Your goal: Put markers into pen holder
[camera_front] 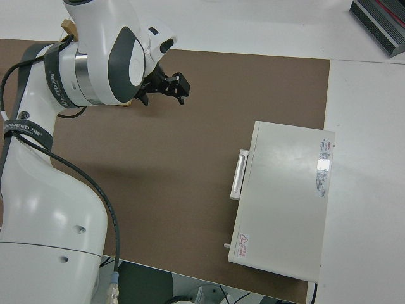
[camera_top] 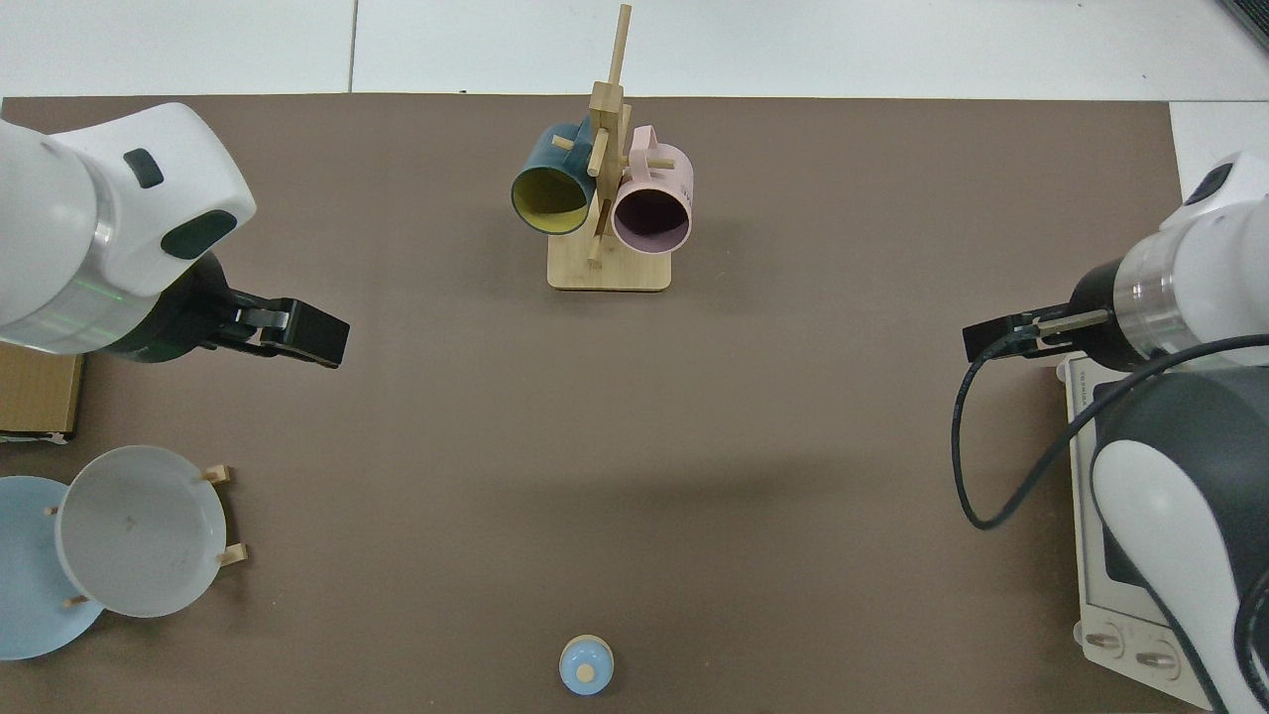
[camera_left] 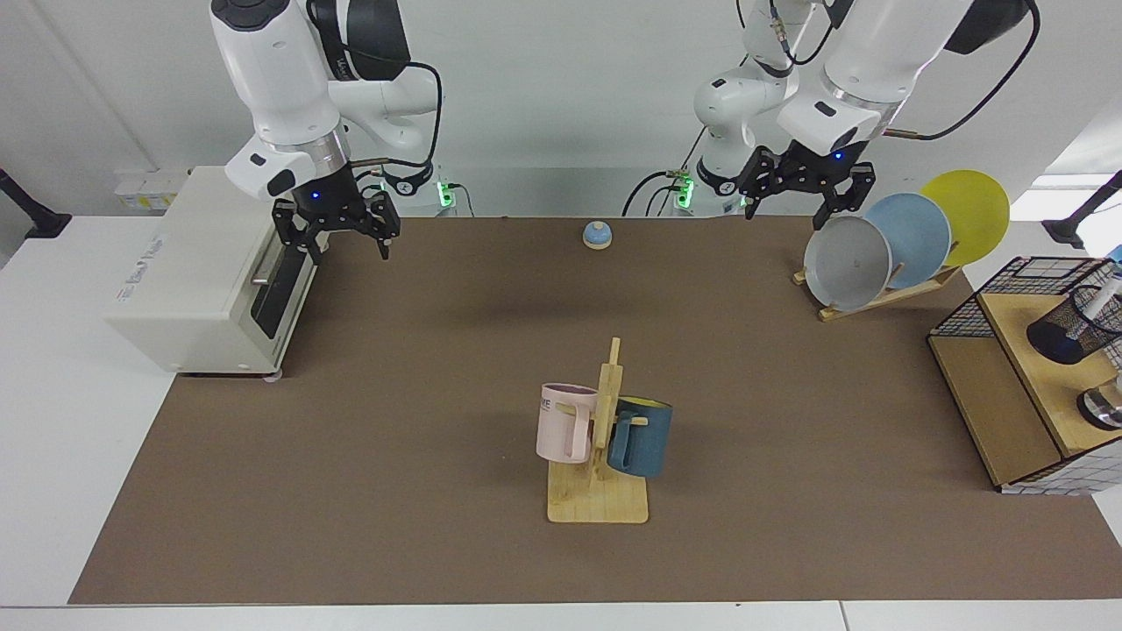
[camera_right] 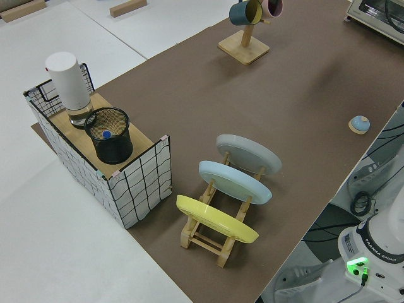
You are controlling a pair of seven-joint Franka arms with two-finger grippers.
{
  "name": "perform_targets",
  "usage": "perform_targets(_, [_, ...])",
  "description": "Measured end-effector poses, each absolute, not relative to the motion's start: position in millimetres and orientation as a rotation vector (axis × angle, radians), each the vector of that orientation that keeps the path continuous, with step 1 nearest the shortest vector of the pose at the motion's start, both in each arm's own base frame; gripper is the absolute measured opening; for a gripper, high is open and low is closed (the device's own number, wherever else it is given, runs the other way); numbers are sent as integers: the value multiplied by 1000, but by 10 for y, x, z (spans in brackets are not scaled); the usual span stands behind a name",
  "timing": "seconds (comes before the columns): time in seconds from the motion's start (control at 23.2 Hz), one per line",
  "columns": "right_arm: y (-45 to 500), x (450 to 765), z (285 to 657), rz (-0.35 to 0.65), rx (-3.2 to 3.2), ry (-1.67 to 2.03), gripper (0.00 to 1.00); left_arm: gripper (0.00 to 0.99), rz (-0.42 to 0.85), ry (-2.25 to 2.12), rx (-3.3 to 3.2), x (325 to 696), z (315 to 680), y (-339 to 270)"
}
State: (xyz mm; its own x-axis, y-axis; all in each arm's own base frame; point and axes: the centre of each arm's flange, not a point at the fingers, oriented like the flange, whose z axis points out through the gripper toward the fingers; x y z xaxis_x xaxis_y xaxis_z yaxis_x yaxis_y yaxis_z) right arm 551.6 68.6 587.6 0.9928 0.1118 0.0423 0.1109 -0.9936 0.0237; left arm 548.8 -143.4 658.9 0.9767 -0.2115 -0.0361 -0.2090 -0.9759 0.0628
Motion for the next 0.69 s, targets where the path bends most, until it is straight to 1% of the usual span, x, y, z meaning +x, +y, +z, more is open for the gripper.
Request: perform_targets(0.69, [685,5516,5876,68,3115,174,996,991,-68,-298,3070,5514,6582,-1339])
